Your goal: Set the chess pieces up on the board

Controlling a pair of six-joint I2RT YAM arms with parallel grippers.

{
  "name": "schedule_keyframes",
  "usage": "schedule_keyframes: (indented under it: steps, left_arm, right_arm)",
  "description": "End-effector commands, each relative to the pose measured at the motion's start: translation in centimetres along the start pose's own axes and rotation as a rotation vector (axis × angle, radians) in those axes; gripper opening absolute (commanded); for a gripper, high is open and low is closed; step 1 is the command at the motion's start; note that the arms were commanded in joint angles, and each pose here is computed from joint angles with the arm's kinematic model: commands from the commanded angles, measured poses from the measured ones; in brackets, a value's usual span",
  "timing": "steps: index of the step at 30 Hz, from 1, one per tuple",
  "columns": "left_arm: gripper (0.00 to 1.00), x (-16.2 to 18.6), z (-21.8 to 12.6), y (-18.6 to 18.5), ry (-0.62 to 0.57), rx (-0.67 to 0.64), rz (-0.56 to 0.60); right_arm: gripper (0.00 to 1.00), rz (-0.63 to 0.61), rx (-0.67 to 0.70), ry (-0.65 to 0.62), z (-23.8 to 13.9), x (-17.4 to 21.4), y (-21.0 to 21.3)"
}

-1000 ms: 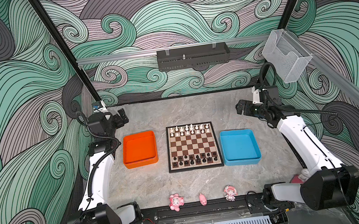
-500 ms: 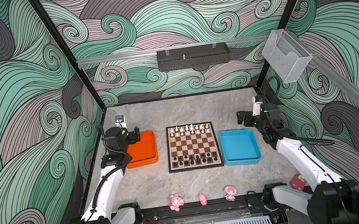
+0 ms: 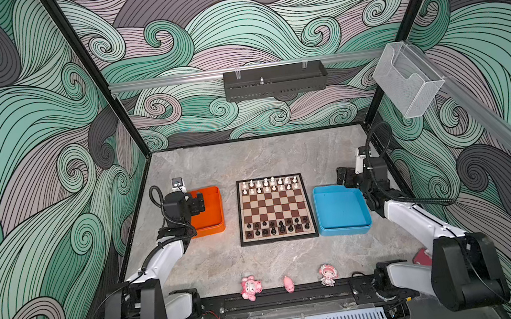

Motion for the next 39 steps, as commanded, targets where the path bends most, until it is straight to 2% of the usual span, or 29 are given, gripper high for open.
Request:
schedule_keyframes:
  steps: [1,3,6,10,16,25,31,33,39]
  left_arm:
    - [0.99,-1.4,0.5,-0.3,-0.097,0.003,-0.037]
    - [0.98,-0.8,1.1,-0.3,-0.088,0.001,-0.018]
    - [0.99,-0.3,1.6,0.0,-0.092,-0.017,-0.021]
    - [0.99,0.8,2.9,-0.1,-0.081,-0.006,-0.026]
    - [0.99,2.1,4.7,0.1,-0.027,0.009,-0.047]
    - [0.99,2.3,5.3,0.4,0.003,0.047,-0.076]
    - [0.99,2.3,5.3,0.4,0.003,0.047,-0.076]
    - [0.99,2.3,5.3,0.4,0.002,0.048,-0.076]
    - [0.99,2.3,5.3,0.4,0.003,0.047,-0.076]
  right_arm:
    - [0.99,-0.034,0.009,-0.089,0.4,-0.8,-0.3]
    - [0.99,-0.06,0.022,-0.129,0.3,-0.6,-0.6]
    - [0.99,-0.167,0.032,-0.143,0.2,-0.2,-0.6]
    - [0.99,-0.078,0.083,-0.162,0.7,1.0,-1.6]
    - [0.99,-0.02,0.119,-0.184,1.6,2.1,-2.2]
    - [0.99,-0.074,0.011,-0.168,4.1,3.8,-0.6]
    - [0.99,-0.106,-0.046,-0.172,4.1,4.1,0.3]
    - [0.99,-0.145,-0.115,-0.173,4.2,4.0,1.3]
    - [0.99,-0.146,-0.119,-0.177,4.1,4.1,1.4]
Point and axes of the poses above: each gripper's point midway between its finger pads, its own z axis out along the fingers, its own y axis along the line the jaws close on, x = y × z, the point moved 4 cm from there along -z, back along the fingers, and after that the axes turned 6 degrees about -z, right-handed, at the moved point
